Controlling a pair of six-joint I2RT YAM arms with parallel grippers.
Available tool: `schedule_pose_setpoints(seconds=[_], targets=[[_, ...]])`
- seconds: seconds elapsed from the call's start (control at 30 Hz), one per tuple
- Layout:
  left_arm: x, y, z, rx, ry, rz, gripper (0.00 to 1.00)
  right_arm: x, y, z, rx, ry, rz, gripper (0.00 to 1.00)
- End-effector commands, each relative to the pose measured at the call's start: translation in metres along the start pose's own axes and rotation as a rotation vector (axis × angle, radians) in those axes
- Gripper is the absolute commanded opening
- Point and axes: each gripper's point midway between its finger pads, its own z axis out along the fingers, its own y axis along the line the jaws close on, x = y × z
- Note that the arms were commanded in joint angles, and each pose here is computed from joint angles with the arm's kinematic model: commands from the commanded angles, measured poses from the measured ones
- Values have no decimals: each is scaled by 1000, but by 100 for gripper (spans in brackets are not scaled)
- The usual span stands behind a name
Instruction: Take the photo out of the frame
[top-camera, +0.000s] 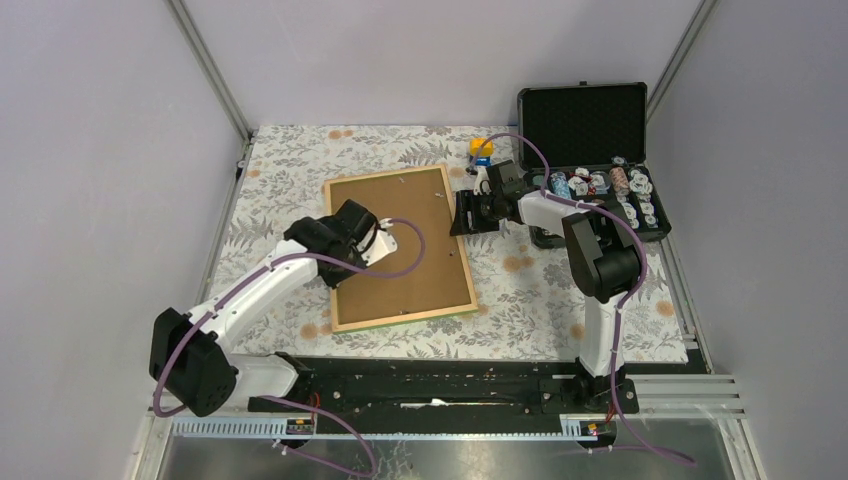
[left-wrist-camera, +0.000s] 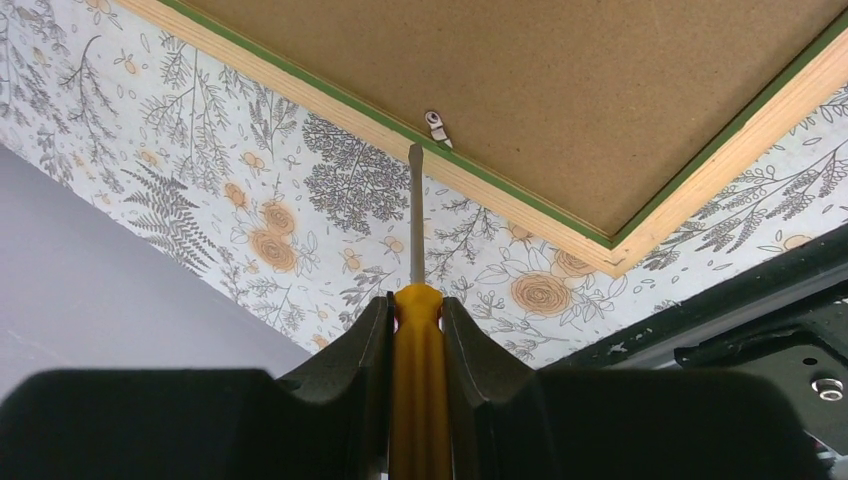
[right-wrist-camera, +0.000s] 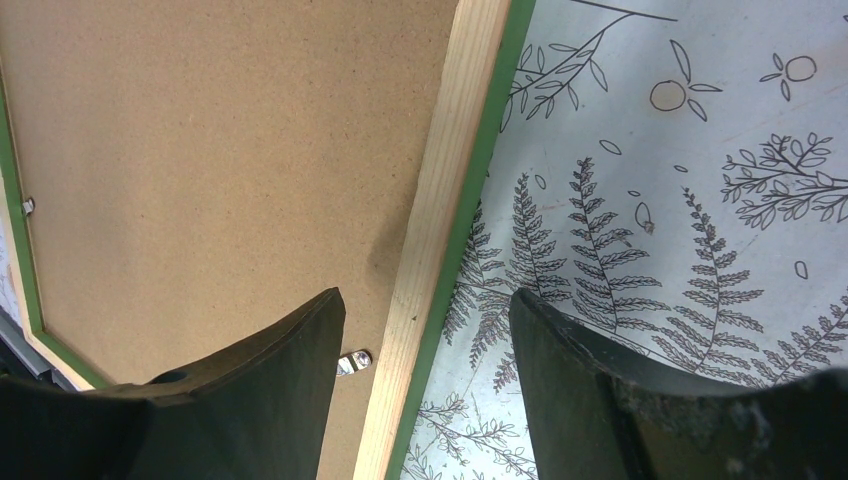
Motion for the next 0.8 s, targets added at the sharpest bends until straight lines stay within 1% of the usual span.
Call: schedule_pose_setpoints(seconds=[0.0, 0.23, 0.5, 0.77], targets=[[-4, 11, -3, -76, -8, -32, 0, 22, -10, 6, 23, 65, 16, 69], [-6, 9, 6, -82, 5, -18, 0, 22, -10, 6, 23, 64, 16, 69], [-14, 7, 12, -72, -10, -15, 0, 23, -12, 8, 24, 69, 17, 69], [-13, 3, 22, -68, 21, 13, 0, 23, -12, 8, 26, 69, 19, 69]])
